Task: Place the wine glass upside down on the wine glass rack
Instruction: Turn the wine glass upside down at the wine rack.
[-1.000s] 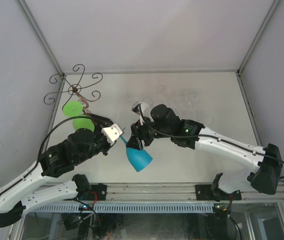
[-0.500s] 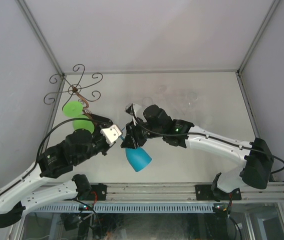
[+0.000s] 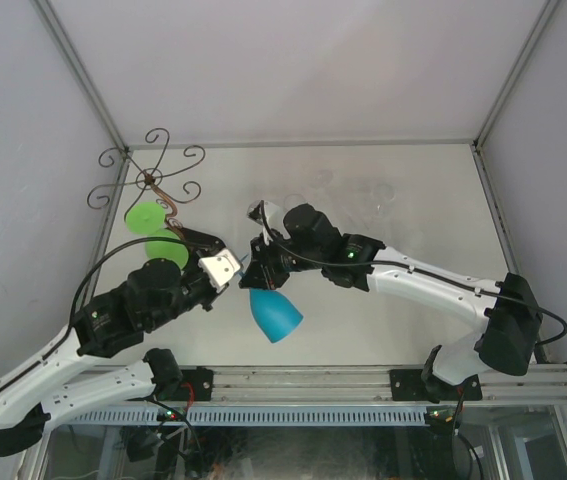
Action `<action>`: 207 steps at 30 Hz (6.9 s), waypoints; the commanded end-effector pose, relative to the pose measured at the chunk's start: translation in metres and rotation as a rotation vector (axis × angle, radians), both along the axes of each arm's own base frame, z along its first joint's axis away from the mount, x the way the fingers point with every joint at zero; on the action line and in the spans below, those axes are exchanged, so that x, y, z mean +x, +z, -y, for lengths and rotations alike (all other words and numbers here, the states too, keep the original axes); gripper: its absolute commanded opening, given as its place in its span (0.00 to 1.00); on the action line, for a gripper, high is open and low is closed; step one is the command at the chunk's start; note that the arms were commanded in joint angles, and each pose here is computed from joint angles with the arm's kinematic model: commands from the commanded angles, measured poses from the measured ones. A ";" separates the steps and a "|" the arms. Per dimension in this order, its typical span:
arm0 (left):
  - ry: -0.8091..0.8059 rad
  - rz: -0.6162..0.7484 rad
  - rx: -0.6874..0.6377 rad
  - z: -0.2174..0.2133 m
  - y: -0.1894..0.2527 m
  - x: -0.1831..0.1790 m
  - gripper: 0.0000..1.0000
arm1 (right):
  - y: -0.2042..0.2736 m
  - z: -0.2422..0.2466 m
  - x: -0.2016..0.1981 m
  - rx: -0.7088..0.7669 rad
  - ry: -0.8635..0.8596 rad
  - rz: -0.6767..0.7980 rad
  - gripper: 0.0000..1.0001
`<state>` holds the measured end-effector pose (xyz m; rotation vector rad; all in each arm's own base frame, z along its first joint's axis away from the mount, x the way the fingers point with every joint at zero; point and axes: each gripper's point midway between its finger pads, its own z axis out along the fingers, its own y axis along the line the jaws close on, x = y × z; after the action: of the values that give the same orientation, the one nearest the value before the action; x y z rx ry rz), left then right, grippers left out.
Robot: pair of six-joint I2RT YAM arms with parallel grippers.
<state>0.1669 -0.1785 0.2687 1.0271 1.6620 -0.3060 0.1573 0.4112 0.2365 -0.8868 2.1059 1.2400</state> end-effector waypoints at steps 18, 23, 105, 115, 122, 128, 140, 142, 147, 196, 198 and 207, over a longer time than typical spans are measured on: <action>0.017 0.058 -0.068 -0.001 0.022 0.004 0.00 | 0.024 0.010 0.004 0.007 -0.055 0.057 0.11; 0.024 0.061 -0.074 -0.002 0.023 0.004 0.00 | 0.024 0.009 0.003 0.003 -0.062 0.064 0.00; 0.613 -0.078 -0.549 -0.131 0.008 -0.015 0.36 | 0.125 -0.026 0.153 0.509 -0.398 0.901 0.00; 0.626 -0.069 -0.559 -0.135 0.008 -0.015 0.36 | 0.133 -0.044 0.167 0.517 -0.391 0.904 0.00; 0.629 -0.067 -0.565 -0.136 0.008 -0.015 0.36 | 0.123 -0.058 0.175 0.478 -0.361 0.914 0.00; 0.625 -0.070 -0.553 -0.133 0.008 -0.014 0.36 | 0.116 -0.063 0.179 0.461 -0.352 0.921 0.00; 0.622 -0.070 -0.545 -0.132 0.007 -0.014 0.36 | 0.112 -0.079 0.181 0.460 -0.323 0.921 0.00; 0.623 -0.070 -0.543 -0.132 0.007 -0.013 0.36 | 0.112 -0.083 0.180 0.463 -0.314 0.919 0.00; 0.622 -0.069 -0.546 -0.132 0.007 -0.014 0.36 | 0.108 -0.093 0.180 0.447 -0.289 0.929 0.00; 0.628 -0.063 -0.555 -0.134 0.007 -0.014 0.36 | 0.108 -0.129 0.159 0.638 -0.208 0.883 0.00; 0.628 -0.063 -0.556 -0.134 0.007 -0.014 0.36 | 0.109 -0.127 0.157 0.647 -0.203 0.895 0.00; 0.630 -0.063 -0.555 -0.135 0.007 -0.014 0.36 | 0.110 -0.117 0.148 0.662 -0.190 0.914 0.00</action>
<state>0.1497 -0.0400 0.2732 0.0734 1.7476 -0.3360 0.3191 0.5388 0.3081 -0.7385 1.0549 1.0068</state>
